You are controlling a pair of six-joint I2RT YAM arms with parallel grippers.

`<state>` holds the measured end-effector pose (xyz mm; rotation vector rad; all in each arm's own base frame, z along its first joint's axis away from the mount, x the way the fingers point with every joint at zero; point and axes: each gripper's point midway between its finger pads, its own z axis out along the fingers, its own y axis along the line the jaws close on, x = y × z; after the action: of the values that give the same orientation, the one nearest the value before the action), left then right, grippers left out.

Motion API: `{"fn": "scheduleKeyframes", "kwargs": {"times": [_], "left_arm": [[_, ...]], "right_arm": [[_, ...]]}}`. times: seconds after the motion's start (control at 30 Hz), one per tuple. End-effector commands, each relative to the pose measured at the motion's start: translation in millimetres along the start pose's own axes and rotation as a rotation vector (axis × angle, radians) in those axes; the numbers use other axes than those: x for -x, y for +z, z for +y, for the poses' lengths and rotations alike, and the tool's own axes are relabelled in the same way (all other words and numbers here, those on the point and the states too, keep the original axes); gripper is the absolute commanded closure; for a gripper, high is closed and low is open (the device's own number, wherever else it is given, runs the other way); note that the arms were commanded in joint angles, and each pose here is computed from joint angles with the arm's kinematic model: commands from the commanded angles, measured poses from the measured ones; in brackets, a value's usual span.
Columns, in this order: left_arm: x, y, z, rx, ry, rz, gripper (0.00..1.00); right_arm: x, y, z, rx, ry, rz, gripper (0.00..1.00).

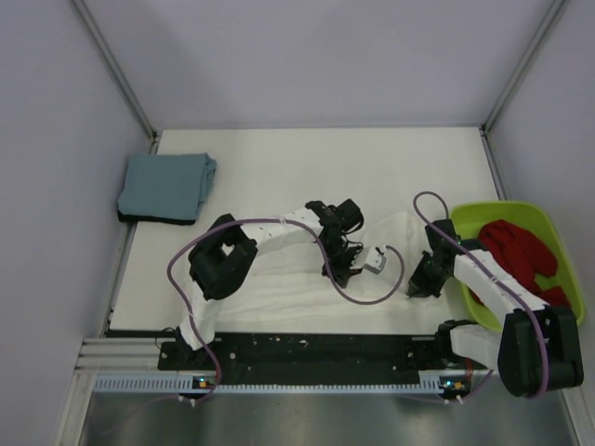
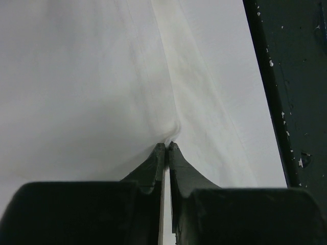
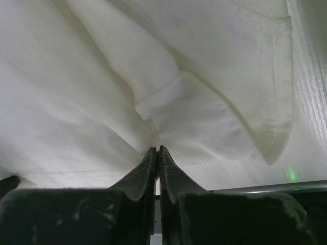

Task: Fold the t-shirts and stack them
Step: Fold the other side of the tshirt into a rectangle

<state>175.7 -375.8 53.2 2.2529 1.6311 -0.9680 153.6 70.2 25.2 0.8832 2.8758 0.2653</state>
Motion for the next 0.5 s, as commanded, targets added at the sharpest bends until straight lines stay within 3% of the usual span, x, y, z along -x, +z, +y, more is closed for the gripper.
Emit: {"fn": "scheduleKeyframes", "kwargs": {"times": [0.0,0.07,0.43,0.47], "left_arm": [[5.0,-0.5,-12.1,-0.084,0.027,-0.025,0.95],[7.3,-0.9,-13.2,-0.088,0.039,-0.037,1.00],[1.1,2.5,-7.3,-0.084,0.039,-0.010,1.00],[-0.4,2.8,-9.9,-0.097,0.037,-0.006,0.94]], "right_arm": [[6.7,-12.5,-7.9,-0.051,0.046,-0.058,1.00],[8.5,-18.1,-10.3,-0.049,0.060,-0.093,1.00],[-3.2,-14.8,-14.9,-0.063,0.079,-0.044,1.00],[-1.0,-15.8,-13.7,-0.062,0.073,-0.049,0.95]]}}
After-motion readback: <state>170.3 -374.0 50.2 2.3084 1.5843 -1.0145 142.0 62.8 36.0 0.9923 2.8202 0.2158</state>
